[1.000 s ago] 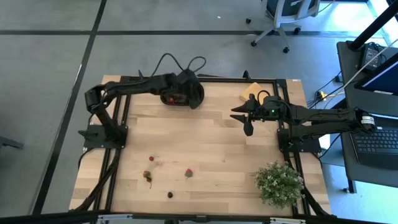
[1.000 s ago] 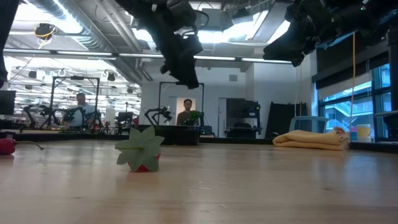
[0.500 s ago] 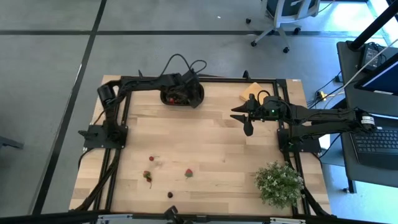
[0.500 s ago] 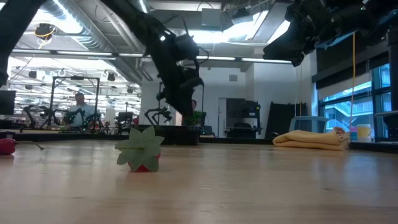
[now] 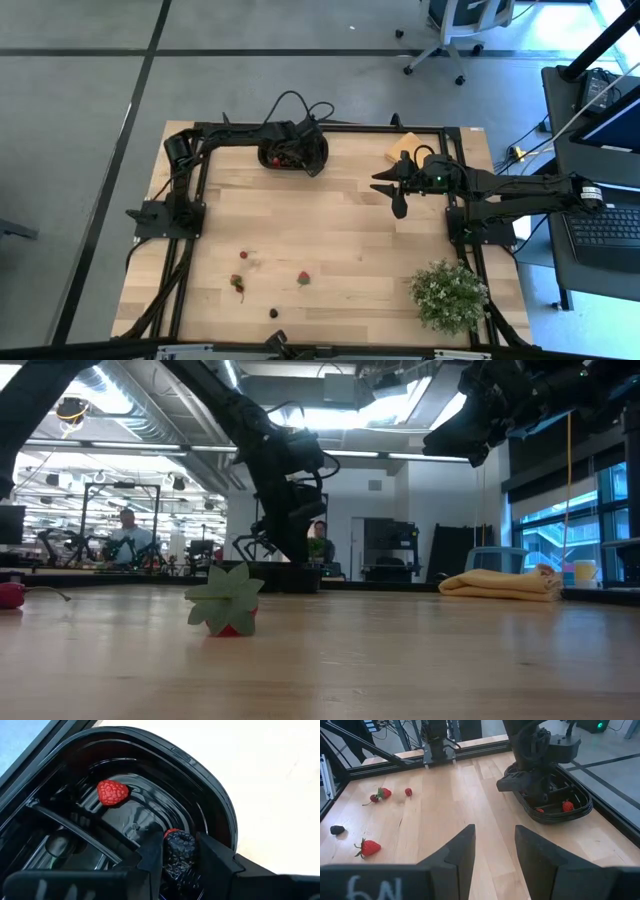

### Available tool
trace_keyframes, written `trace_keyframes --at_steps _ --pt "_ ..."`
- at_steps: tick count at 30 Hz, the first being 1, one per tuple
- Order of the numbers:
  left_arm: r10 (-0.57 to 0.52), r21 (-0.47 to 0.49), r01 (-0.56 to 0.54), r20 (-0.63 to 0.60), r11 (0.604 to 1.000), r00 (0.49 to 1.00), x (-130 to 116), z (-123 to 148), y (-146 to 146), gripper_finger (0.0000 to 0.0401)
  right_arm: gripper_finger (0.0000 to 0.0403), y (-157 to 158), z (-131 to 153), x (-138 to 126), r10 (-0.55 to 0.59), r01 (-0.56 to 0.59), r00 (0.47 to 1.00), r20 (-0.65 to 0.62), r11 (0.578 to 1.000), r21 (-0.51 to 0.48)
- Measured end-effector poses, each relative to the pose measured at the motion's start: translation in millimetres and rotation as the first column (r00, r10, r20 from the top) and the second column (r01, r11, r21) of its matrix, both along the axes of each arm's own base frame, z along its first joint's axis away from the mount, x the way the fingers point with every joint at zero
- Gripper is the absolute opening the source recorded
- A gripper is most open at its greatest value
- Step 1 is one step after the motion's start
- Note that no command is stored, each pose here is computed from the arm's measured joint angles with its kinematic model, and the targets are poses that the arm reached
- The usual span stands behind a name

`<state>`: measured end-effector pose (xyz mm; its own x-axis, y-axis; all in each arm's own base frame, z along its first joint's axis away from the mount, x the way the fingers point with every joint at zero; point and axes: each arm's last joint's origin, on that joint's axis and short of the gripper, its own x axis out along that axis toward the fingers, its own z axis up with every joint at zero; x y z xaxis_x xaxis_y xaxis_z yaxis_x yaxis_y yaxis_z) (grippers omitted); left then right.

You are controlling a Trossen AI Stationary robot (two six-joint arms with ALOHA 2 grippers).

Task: Pick and placing Produce into tupperware
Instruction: Put the top blackberry into the black bin, then put the right strawberry into the black bin

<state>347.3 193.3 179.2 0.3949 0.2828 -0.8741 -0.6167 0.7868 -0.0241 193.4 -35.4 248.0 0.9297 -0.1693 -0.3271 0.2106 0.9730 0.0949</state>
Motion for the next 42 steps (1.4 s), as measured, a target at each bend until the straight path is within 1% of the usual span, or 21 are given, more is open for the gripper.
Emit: trace_keyframes --at_steps 5,8,11,18,20,23,25,28,32,34,36,37,39,40,42 --pt "-0.004 0.002 0.004 -0.002 1.000 1.000 0 0 0 0.0102 0.0141 0 0 0 0.000 0.000 1.000 0.000 1.000 0.000" --pt "-0.004 0.003 0.004 -0.002 1.000 1.000 0 0 0 0.0112 0.0141 0 0 0 0.000 0.000 1.000 0.000 1.000 0.000" --pt "-0.003 0.005 0.003 -0.003 1.000 1.000 0 0 0 0.0135 0.0141 0 0 0 0.000 0.000 1.000 0.000 1.000 0.000" --pt "-0.005 0.007 0.005 -0.004 1.000 1.000 -1 1 0 0.0204 0.0141 0 0 0 0.000 0.000 1.000 0.000 1.000 0.000" --pt "-0.028 0.022 0.028 -0.006 0.999 1.000 -5 11 -1 0.0213 0.0141 0 0 0 0.000 0.000 1.000 0.000 1.000 0.000" --pt "-0.101 0.094 0.097 0.035 0.991 0.994 -11 41 -8 0.0217 0.0141 0 0 0 0.000 0.000 1.000 -0.001 1.000 0.001" --pt "-0.184 0.151 0.171 0.074 0.974 0.980 -16 67 -18 0.0217 0.0141 0 0 0 0.000 0.000 1.000 -0.001 1.000 0.001" --pt "-0.310 0.209 0.277 0.148 0.938 0.939 -24 103 -42 0.0216 0.0141 0 0 0 -0.002 0.002 1.000 -0.004 1.000 0.005" --pt "-0.398 0.272 0.335 0.228 0.902 0.888 -37 142 -78 0.0215 0.0141 0 0 0 -0.001 0.001 1.000 -0.004 1.000 0.005" --pt "-0.430 0.272 0.362 0.258 0.892 0.865 -43 155 -96 0.0215 0.0141 0 0 0 -0.001 0.001 1.000 -0.004 1.000 0.004" --pt "-0.458 0.238 0.400 0.288 0.885 0.841 -49 163 -113 0.0215 0.0141 0 0 0 -0.001 0.001 1.000 -0.004 1.000 0.004" --pt "-0.482 0.219 0.432 0.301 0.875 0.823 -51 165 -122 0.0215 0.0141 0 0 0 -0.001 0.001 1.000 -0.004 1.000 0.004" --pt "-0.540 0.151 0.520 0.300 0.841 0.786 -55 164 -137 0.0215 0.0141 0 0 0 0.001 -0.001 1.000 -0.004 1.000 0.001" --pt "-0.580 0.126 0.571 0.295 0.811 0.759 -55 163 -144 0.0215 0.0141 0 0 0 0.001 -0.001 1.000 -0.004 1.000 0.000" --pt "-0.671 0.105 0.671 0.259 0.734 0.694 -57 159 -160 0.0215 0.0141 0 0 0 0.000 0.000 1.000 -0.003 1.000 0.001"
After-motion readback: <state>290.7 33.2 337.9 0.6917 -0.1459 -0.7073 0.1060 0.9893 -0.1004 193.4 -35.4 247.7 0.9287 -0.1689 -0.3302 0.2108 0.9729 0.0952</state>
